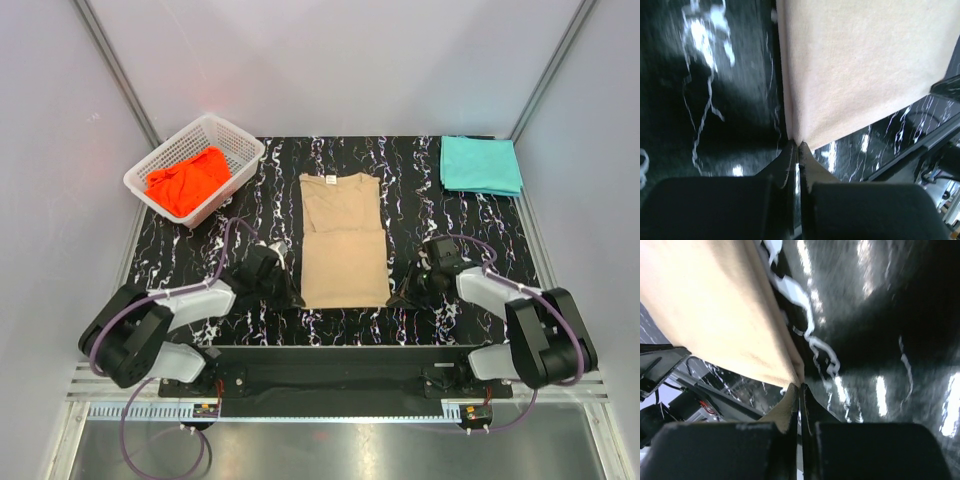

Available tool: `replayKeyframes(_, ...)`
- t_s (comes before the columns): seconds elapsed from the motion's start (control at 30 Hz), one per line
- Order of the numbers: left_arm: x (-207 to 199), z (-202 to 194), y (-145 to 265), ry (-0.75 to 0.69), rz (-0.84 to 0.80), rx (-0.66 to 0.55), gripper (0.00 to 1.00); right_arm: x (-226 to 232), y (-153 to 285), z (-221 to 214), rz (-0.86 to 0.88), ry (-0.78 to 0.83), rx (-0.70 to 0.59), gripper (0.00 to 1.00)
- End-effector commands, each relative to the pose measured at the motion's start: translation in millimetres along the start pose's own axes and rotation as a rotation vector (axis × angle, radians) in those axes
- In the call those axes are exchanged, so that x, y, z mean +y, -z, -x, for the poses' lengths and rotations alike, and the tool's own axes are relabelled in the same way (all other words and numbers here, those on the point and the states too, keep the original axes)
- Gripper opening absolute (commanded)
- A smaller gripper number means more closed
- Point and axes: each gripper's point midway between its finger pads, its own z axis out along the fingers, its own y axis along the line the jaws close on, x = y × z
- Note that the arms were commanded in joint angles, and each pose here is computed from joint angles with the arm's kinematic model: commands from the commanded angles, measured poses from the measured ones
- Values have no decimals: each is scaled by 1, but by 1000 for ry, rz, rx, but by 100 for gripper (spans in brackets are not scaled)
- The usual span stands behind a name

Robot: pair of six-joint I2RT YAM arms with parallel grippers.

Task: Fold and stack the t-shirts
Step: Fold the tshirt

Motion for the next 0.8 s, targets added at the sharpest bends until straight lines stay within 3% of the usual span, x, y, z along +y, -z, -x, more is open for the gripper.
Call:
replayKeyframes(0.0, 16, -20, 15, 10, 95, 37, 0, 0, 12, -7, -40, 5, -26, 0)
replayKeyframes(0.5, -3, -24, 61, 25, 35, -32, 0, 19, 41, -34, -20, 43, -48, 0)
replayKeyframes(0.77, -37, 14, 90, -36, 32, -123, 0, 52, 75, -8, -29, 121, -155, 0)
